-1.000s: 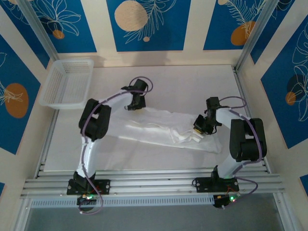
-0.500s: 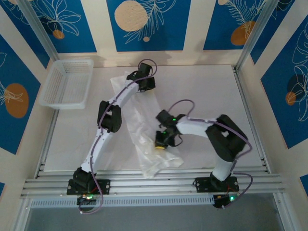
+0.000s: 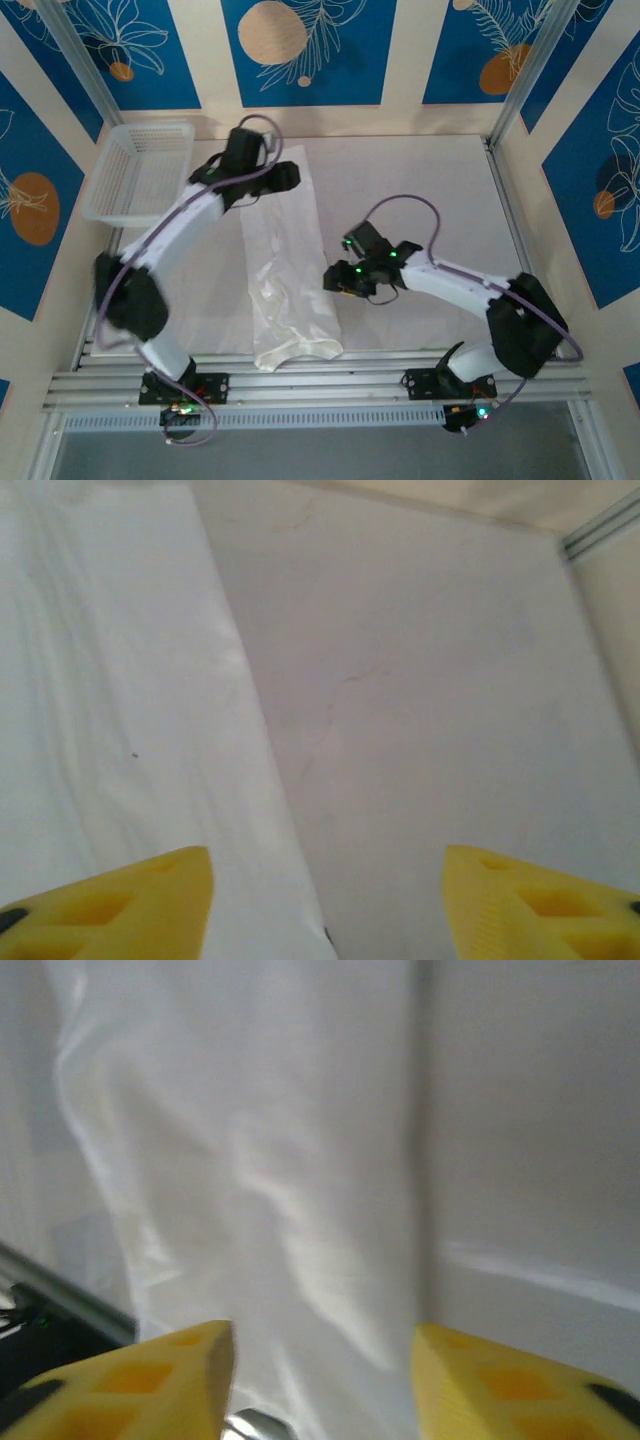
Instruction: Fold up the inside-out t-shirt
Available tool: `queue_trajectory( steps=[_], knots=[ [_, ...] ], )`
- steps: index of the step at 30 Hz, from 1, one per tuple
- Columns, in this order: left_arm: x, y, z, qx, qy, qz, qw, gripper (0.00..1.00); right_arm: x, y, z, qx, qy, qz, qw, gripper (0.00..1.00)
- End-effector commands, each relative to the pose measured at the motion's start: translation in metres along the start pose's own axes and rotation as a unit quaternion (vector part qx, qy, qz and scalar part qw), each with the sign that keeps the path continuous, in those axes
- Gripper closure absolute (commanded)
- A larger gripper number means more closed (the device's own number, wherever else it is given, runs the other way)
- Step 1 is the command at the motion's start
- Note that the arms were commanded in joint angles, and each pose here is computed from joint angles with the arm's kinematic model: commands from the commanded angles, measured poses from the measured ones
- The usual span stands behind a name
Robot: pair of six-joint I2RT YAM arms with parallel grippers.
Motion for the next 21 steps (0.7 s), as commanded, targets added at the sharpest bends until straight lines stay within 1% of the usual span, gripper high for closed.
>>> queue_trajectory(
  steps=[1, 5, 8, 12, 14, 17, 20, 21],
  knots=[
    [0.011, 0.015, 0.056, 0.002, 0.045, -0.005, 0.999, 0.35, -0.002, -0.029, 0.015, 0.026, 0.017, 0.029, 0.999, 0.43],
    [0.033, 0.027, 0.124, 0.041, 0.086, -0.015, 0.995, 0.35, -0.01, -0.037, 0.021, 0.018, 0.04, 0.027, 0.999, 0.44],
    [0.037, 0.029, 0.166, 0.066, 0.109, 0.008, 0.992, 0.35, -0.024, -0.035, 0.022, 0.007, 0.052, 0.019, 0.998, 0.46],
    [0.032, 0.028, 0.21, 0.088, 0.164, 0.051, 0.981, 0.34, -0.043, -0.024, 0.026, 0.007, 0.077, 0.012, 0.997, 0.48],
    [0.03, 0.028, 0.225, 0.102, 0.182, 0.063, 0.976, 0.34, -0.05, -0.018, 0.029, 0.008, 0.086, 0.007, 0.996, 0.5],
    [0.029, 0.03, 0.244, 0.122, 0.189, 0.064, 0.972, 0.34, -0.059, -0.016, 0.032, 0.001, 0.098, 0.005, 0.995, 0.56],
    [0.032, 0.033, 0.262, 0.139, 0.201, 0.058, 0.968, 0.35, -0.06, -0.014, 0.036, -0.002, 0.106, 0.0, 0.994, 0.7],
    [0.034, 0.035, 0.269, 0.147, 0.207, 0.054, 0.966, 0.36, -0.058, -0.013, 0.036, -0.001, 0.104, -0.002, 0.995, 0.73]
  ],
)
Point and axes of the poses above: each hand's point on the last joint's axis, 136 mm out from that joint toward the fingers, its own x axis back along the fingers, its own y axis along the line the jaws close on, z = x × y, the point moved 7 cm from there along x, back along the fingers, and after that the axes turned 15 degrees about -x, right-handed, at the moved point
